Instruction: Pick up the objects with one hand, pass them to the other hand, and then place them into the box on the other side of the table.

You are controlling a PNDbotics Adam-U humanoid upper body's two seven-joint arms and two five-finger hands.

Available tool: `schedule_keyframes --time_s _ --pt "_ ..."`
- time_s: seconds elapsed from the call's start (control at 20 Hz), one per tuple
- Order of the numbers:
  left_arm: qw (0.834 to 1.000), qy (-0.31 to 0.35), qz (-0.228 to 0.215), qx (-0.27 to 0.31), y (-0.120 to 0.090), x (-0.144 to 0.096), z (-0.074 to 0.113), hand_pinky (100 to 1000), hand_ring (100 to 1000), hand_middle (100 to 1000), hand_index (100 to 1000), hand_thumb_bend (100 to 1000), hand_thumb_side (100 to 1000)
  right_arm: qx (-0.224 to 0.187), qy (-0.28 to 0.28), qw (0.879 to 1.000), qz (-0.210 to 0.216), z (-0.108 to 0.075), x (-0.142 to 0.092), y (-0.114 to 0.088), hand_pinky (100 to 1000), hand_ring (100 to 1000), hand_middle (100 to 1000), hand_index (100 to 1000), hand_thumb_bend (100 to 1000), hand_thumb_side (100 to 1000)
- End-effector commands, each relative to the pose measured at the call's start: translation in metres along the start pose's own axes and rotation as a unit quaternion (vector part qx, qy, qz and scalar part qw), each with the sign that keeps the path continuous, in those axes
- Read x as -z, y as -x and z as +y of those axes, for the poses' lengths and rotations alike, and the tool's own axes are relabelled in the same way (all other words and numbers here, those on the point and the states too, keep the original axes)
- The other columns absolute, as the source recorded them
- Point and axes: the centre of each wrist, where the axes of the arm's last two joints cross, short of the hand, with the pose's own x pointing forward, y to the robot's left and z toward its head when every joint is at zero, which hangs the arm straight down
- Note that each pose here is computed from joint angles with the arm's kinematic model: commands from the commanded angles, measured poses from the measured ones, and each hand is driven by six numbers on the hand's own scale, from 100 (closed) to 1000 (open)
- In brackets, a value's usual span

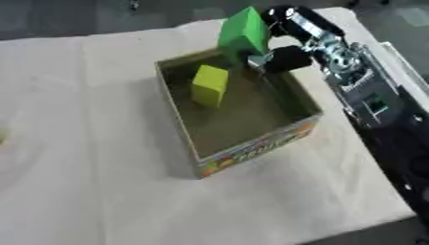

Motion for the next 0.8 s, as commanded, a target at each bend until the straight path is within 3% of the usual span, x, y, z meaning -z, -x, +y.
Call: schedule_keyframes --time_s 0.05,0.4,0.8 --pt "1.000 -0.024 -0.010 0.010 -0.0026 0.0043 0.0142 871 732 685 823 529 809 -0.022 0.005 1.000 0.002 -0.0164 -0.0046 0.0009 885 705 627 595 173 197" --pt "0.999 -0.041 -0.004 0.010 -0.0003 0.0041 0.0177 873 732 685 823 528 808 -0.045 -0.019 0.999 0.004 -0.0146 -0.0105 0.0072 881 714 632 601 182 203" --pt "0.999 -0.053 0.001 0.012 0.0016 0.0040 0.0203 879 733 686 823 521 811 -0.103 -0.033 0.994 -0.009 -0.0133 -0.0125 0.0035 869 707 641 618 250 203"
